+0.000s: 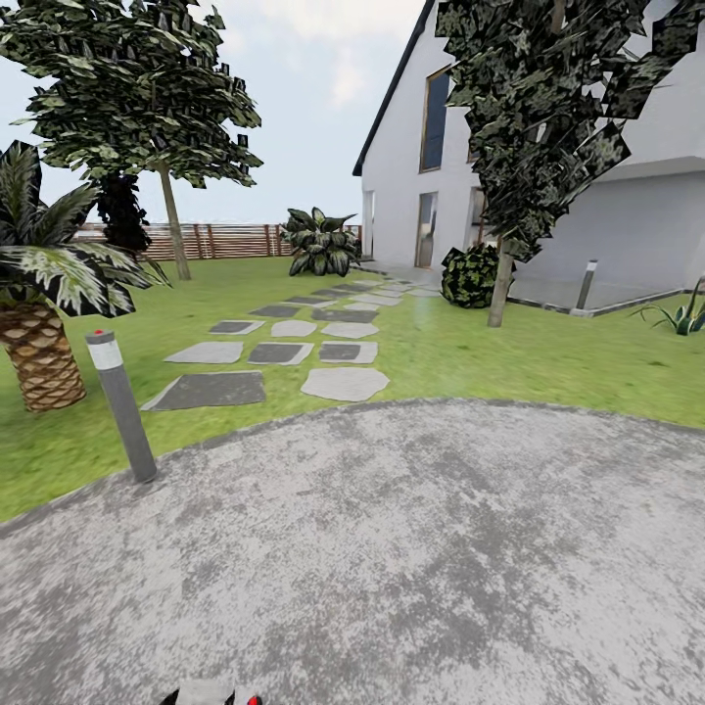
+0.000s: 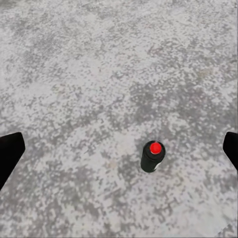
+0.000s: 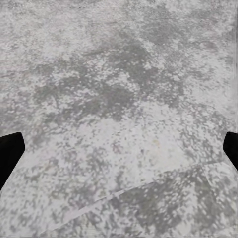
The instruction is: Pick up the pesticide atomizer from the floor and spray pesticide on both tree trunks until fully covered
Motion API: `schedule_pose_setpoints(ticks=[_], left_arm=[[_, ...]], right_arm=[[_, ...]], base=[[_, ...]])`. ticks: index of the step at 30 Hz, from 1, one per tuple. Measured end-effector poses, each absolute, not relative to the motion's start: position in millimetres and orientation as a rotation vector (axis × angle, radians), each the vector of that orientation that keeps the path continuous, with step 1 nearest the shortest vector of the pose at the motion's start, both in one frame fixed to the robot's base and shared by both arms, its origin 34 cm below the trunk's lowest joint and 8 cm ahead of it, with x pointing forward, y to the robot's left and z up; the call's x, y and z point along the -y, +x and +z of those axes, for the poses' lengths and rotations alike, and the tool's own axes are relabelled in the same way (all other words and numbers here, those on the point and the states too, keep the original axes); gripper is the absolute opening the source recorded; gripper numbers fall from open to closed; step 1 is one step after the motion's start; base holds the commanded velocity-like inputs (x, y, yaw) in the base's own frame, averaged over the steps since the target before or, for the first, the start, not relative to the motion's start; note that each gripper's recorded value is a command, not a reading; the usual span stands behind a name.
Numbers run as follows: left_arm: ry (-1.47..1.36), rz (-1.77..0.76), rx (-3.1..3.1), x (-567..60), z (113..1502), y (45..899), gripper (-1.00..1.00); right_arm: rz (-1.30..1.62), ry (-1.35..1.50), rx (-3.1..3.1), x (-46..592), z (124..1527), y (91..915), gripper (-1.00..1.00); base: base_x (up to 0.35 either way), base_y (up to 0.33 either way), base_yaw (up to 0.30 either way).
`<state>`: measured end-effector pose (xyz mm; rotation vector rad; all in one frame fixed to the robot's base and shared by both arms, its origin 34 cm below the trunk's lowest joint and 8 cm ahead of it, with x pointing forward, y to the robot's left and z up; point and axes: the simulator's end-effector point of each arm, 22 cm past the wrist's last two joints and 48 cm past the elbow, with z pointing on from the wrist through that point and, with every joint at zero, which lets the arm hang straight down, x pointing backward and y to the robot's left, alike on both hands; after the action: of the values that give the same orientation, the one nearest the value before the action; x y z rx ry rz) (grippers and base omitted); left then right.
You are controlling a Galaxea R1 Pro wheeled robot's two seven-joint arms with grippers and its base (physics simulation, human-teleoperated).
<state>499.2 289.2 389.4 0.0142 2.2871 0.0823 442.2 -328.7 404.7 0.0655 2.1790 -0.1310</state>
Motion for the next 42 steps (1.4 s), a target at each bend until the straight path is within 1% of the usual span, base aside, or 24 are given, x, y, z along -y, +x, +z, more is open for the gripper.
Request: schedule_pose_setpoints(ticks=[6,16,32,42], left_arm=[[0.012,0.076,-2.254,-284.4,402.2,522.9,1.0],[0.007,0.069,-2.233,-281.3,407.7,529.6,1.0],[0.014,0.056,-2.237,-272.1,383.9,525.6,1.0],[0.015,0.06,-2.242,-273.5,360.2,518.9,1.0]], right_arm=[[-0.134,0.06,-2.048,330.8,451.5,495.7,1.0],[-0.142,0.061,-2.027,337.1,465.3,511.6,1.0],[-0.143,0.062,-2.03,338.0,441.1,506.1,1.0],[-0.14,0.059,-2.037,335.8,416.6,499.8,1.0]], base=[[0.0,0.0,0.0],[0.0,0.0,-0.006],[0.0,0.0,-0.274],[0.0,0.0,-0.021]])
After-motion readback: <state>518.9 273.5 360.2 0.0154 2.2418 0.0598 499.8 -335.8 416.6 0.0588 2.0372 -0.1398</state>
